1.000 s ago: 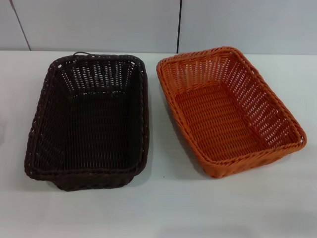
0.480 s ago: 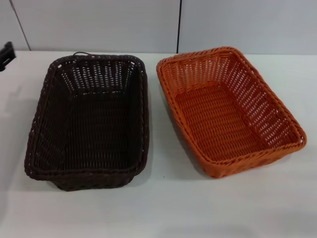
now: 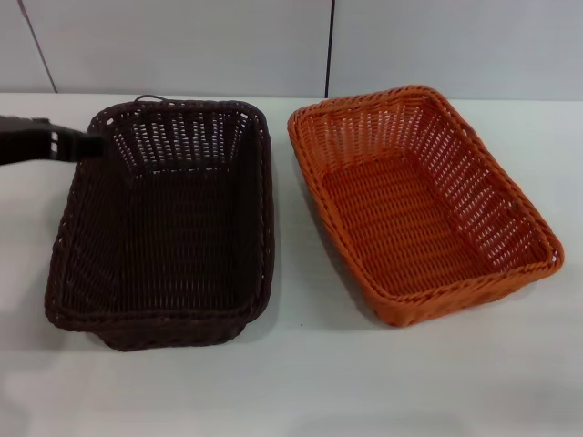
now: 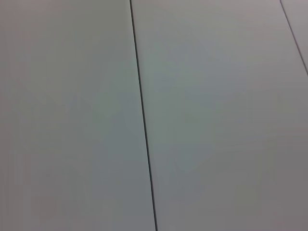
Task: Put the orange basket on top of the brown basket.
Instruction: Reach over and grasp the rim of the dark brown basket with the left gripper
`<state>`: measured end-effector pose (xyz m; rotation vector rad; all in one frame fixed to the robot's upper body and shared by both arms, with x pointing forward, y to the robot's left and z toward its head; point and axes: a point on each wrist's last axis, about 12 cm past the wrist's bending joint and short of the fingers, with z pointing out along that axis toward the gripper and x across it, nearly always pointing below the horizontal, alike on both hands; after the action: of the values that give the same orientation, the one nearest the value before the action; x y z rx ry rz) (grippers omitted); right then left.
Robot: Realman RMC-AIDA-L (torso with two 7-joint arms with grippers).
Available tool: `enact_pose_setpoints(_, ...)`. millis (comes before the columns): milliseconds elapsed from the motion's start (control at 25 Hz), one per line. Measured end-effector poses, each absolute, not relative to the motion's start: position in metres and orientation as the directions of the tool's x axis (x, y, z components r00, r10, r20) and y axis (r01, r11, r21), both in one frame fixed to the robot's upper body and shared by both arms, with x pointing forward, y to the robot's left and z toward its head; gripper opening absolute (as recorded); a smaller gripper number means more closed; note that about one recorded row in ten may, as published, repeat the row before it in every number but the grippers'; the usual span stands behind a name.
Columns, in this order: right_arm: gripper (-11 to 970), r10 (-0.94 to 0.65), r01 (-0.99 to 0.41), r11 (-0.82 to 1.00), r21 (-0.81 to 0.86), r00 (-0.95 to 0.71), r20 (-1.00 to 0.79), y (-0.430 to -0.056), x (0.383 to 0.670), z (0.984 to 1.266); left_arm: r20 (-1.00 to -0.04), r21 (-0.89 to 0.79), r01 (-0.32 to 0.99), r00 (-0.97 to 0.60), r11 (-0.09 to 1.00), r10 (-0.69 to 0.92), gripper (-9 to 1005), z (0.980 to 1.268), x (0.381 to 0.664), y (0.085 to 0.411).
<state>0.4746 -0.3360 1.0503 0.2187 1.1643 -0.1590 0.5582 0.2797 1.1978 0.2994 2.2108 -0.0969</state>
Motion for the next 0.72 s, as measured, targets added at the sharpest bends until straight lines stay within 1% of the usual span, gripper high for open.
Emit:
enact_pose_setpoints(160,833,-0.01,0.236,0.968,0.087,0.383,-0.924,-0.336,0.475,1.05,-0.738,0.036,0.265,-0.643,0.964,0.204,749,1.182,0.56,0.276)
enact_pose_setpoints(200,833,-0.01,0.236,0.968,0.087,0.383,-0.924,-0.336,0.475,1.05,-0.738,0.036,0.265,-0.643,0.964,0.204,749,1.182,0.56,0.276)
enact_pose_setpoints(360,833,-0.011,0.237,0.968,0.086,0.381,-0.925,-0.337,0.474,1.049,-0.701,0.032,0.272,-0.679,0.962,0.216,747,1.167,0.563,0.274)
enact_pose_setpoints(720,834,-0.01,0.229,0.97,0.082,0.375,-0.927,-0.335,0.472,1.048,-0.661,0.063,0.272,-0.709,0.96,0.244,743,1.149,0.571,0.274)
